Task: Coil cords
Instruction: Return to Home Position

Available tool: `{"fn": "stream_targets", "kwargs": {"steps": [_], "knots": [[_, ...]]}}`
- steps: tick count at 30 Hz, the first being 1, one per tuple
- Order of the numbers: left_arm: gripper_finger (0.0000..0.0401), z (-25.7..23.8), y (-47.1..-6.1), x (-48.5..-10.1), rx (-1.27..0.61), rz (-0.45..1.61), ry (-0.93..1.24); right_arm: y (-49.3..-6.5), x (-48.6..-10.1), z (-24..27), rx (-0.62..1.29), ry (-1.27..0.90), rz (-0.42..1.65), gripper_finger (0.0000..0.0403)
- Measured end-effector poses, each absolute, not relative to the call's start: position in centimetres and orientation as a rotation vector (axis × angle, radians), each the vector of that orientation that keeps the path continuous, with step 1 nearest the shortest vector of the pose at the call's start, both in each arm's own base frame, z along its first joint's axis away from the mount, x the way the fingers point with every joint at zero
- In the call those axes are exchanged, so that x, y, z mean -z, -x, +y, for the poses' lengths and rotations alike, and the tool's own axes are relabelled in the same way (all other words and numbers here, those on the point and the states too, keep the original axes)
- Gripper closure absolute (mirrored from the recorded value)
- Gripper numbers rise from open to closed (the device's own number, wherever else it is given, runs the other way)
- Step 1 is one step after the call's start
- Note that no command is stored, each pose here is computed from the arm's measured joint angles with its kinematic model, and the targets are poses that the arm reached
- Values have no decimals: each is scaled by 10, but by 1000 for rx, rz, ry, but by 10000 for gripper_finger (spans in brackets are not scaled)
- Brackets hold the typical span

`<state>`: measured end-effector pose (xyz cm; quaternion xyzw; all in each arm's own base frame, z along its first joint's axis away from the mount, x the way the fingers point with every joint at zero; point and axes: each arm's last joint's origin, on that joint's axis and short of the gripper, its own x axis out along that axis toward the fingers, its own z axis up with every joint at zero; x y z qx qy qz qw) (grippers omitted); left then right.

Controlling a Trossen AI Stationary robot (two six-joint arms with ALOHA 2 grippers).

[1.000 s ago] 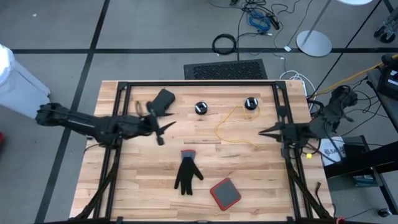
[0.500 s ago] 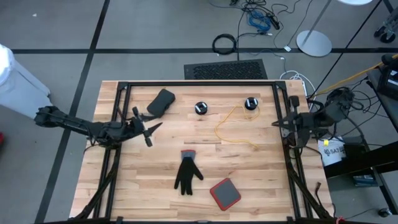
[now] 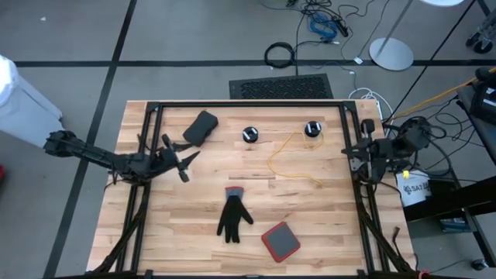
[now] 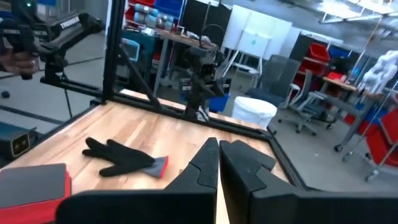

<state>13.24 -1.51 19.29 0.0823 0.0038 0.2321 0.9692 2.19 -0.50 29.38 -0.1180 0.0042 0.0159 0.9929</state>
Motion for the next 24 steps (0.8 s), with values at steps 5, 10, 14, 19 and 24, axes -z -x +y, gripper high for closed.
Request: {"fn": "stream_targets", "kwargs": {"steps": [5,10,14,19,24], "knots": [[239,-14,-131,-200,-494,-36,-206,-19,-294,-9,22,241,20,401],[239,-15,-130,-198,-475,-20,-202,-19,-295,-10,60,173,15,401],[239,-18,-130,-197,-453,-15,-200,-29,-297,-2,65,148,-31,401],[239,-20,-129,-197,-474,-4,-230,-49,-283,12,187,257,48,402],[239,-21,-128,-198,-464,-6,-247,-57,-287,17,246,313,42,403]]}}
